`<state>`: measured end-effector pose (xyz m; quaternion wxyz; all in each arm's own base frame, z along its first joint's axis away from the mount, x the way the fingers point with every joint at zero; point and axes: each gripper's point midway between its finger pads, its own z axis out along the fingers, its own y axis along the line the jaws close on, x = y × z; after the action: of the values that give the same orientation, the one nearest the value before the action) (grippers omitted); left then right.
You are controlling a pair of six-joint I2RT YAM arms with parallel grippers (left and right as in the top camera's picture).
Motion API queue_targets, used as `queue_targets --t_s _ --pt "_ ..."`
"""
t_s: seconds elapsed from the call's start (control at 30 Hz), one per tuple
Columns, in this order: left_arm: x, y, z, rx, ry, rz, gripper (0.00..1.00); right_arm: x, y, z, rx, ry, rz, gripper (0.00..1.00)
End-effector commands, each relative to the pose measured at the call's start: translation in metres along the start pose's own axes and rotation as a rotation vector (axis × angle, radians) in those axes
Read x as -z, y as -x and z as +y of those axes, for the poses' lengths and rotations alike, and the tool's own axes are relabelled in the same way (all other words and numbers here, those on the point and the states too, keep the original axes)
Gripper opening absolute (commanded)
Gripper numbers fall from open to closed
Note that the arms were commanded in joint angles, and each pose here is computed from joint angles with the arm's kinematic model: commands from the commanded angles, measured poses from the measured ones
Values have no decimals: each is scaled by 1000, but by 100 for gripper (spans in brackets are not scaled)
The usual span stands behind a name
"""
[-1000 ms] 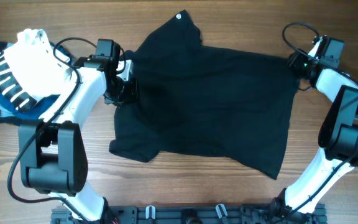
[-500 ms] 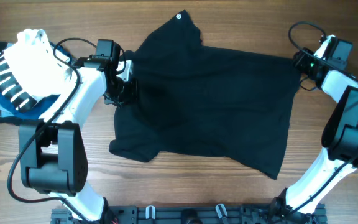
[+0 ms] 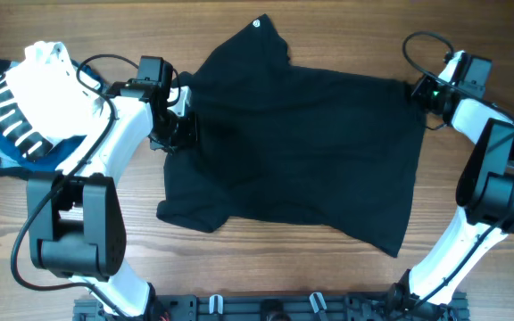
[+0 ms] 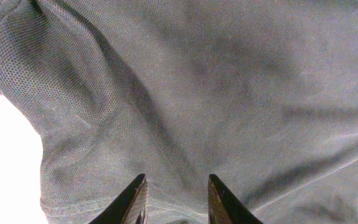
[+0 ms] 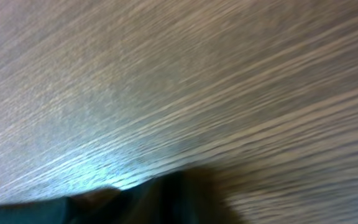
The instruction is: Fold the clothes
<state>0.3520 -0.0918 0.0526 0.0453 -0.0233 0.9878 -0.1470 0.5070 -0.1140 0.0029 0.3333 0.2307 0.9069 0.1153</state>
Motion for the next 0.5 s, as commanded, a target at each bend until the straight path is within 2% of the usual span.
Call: queue_targets --t_s 0.0,0.27,0.4,0.43,0.47 --pt "1 1 0 -15 4 -5 31 -4 9 1 -10 32 -16 4" --pt "1 4 -1 -18 2 -17 31 46 113 -11 -20 39 -244 4" --pt "2 12 -3 -28 -4 -50 36 64 144 -22 -30 25 -298 4" --pt "2 14 -3 -30 -6 -58 40 67 147 -24 -29 22 -304 10" --pt "2 15 -3 -32 -7 -65 41 68 148 -27 -28 18 -307 33"
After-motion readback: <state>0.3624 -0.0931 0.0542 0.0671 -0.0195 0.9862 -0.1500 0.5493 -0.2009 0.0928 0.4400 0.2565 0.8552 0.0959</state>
